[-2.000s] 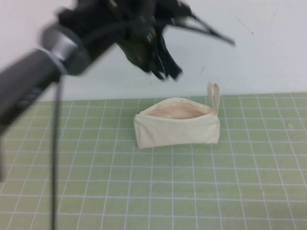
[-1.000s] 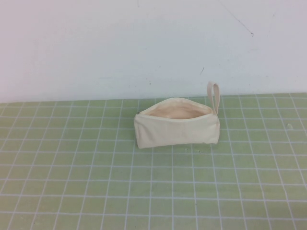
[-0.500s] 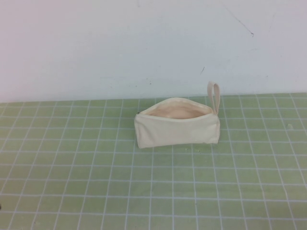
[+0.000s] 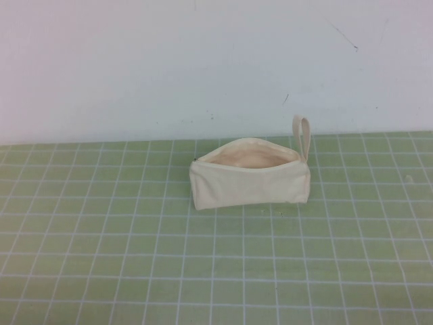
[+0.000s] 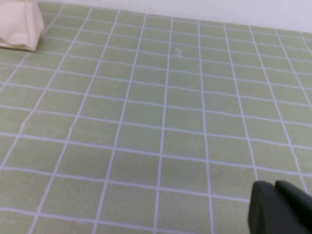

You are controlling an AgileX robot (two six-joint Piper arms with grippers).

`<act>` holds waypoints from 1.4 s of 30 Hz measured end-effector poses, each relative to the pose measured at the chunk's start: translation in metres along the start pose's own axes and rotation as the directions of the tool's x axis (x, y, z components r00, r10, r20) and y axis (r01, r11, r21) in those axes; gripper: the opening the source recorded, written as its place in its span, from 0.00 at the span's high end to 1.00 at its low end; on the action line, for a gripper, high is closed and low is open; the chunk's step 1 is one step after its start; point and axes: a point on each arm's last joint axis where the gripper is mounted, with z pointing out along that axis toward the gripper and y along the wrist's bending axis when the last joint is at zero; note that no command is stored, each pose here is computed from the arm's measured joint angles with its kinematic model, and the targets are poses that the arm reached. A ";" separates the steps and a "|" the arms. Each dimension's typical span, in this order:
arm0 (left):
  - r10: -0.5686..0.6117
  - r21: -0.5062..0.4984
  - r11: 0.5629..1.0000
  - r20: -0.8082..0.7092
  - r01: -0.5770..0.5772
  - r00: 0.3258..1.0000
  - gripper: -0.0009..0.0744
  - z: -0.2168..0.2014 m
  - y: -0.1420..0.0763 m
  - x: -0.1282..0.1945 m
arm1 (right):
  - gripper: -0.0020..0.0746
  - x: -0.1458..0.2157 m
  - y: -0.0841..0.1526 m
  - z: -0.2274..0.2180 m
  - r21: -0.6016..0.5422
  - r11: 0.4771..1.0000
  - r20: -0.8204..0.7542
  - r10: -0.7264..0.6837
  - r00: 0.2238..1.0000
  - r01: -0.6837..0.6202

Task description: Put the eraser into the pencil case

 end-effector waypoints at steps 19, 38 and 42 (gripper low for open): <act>0.035 -0.037 0.998 -0.178 -0.042 0.983 0.99 0.000 0.005 0.024 | 0.97 0.000 0.000 0.000 0.000 1.000 0.000 0.000 1.000 0.000; 0.048 -0.036 0.998 -0.182 -0.055 0.982 0.99 -0.001 0.005 0.024 | 0.97 0.000 0.000 0.000 0.000 1.000 0.000 0.000 1.000 0.000; 0.044 -0.040 0.998 -0.185 -0.053 0.982 0.99 -0.001 0.005 0.024 | 0.97 0.000 0.000 0.000 0.000 1.000 0.000 0.000 1.000 0.000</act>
